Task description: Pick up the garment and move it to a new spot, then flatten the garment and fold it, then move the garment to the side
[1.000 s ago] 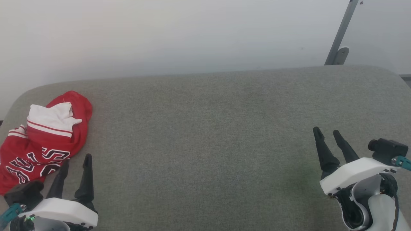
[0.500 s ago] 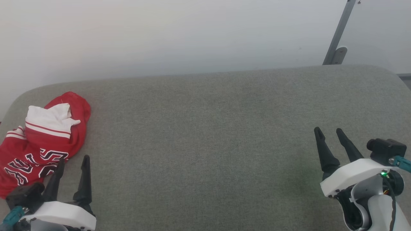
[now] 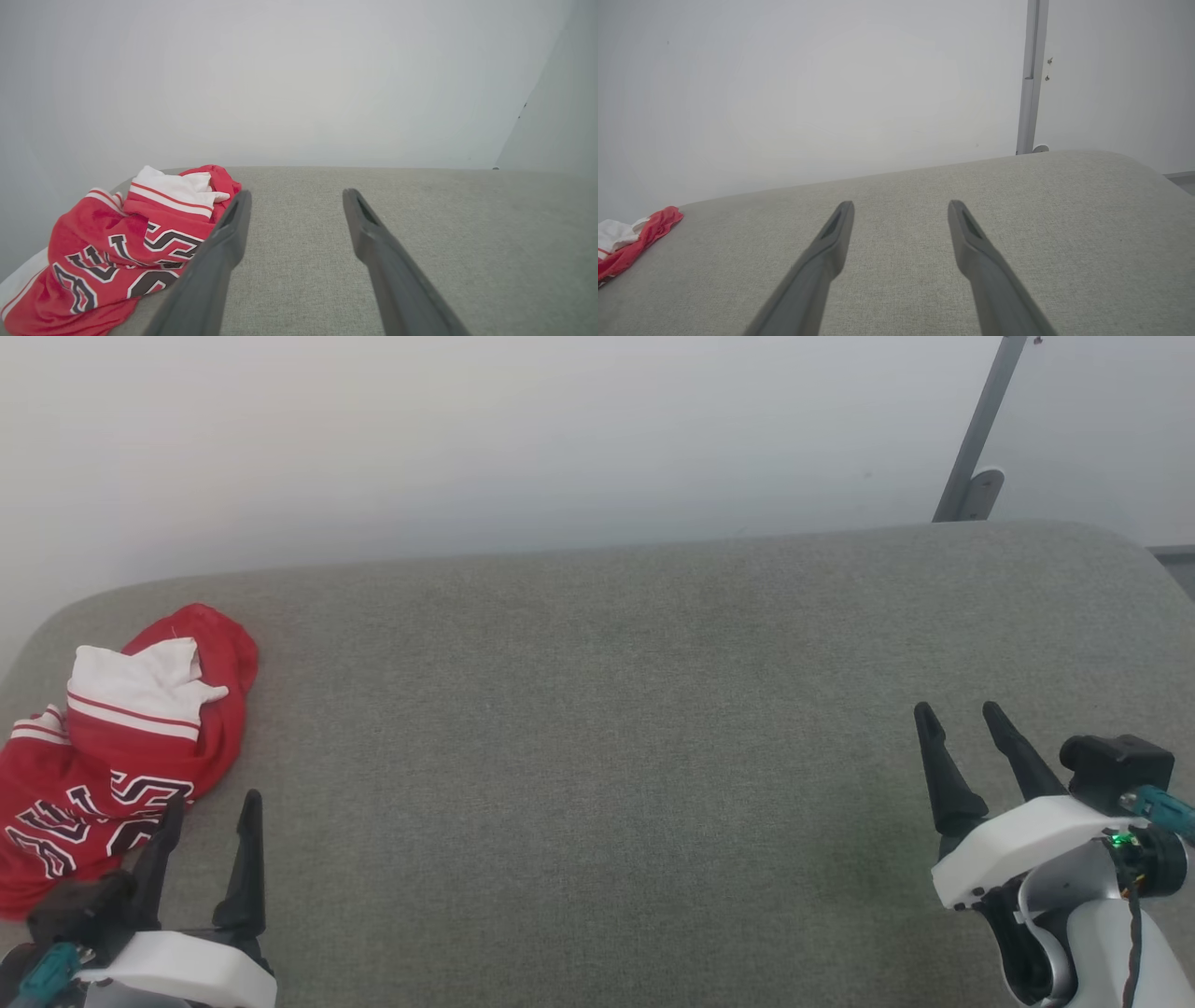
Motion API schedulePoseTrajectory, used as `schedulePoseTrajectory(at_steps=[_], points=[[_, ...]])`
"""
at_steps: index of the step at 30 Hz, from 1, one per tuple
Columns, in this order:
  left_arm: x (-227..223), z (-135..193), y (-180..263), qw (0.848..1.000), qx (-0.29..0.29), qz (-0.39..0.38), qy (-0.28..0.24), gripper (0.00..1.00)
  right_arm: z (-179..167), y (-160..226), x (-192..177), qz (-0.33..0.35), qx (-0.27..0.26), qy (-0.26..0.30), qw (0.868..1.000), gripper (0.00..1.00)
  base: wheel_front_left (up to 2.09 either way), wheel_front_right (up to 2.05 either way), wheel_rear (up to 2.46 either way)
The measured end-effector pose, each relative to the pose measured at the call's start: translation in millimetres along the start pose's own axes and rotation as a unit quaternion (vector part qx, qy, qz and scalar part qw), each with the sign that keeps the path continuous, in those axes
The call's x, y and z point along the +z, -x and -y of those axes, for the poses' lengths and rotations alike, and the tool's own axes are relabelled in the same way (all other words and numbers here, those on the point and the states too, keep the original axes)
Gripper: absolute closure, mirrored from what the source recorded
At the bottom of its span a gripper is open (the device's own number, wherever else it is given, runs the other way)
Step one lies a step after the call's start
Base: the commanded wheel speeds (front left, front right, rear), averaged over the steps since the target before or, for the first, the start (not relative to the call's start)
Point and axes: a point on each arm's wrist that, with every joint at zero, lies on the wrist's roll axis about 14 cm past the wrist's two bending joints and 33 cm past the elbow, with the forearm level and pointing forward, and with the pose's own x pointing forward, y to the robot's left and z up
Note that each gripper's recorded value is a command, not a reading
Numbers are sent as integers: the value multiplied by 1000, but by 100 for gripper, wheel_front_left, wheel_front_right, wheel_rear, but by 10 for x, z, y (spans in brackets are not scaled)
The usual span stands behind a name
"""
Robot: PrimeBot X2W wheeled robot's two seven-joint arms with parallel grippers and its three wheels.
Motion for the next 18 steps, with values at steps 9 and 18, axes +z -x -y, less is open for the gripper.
schedulePoseTrajectory(at_steps=[9, 18], points=[[1, 32, -2, 1000, -12, 3, -23, 0, -12, 1, 33, 4, 3, 29, 1000, 0, 0, 0, 0], [14, 62, -6, 999, -23, 7, -40, 0, -19, 5, 58, 8, 4, 51, 999, 0, 0, 0, 0]])
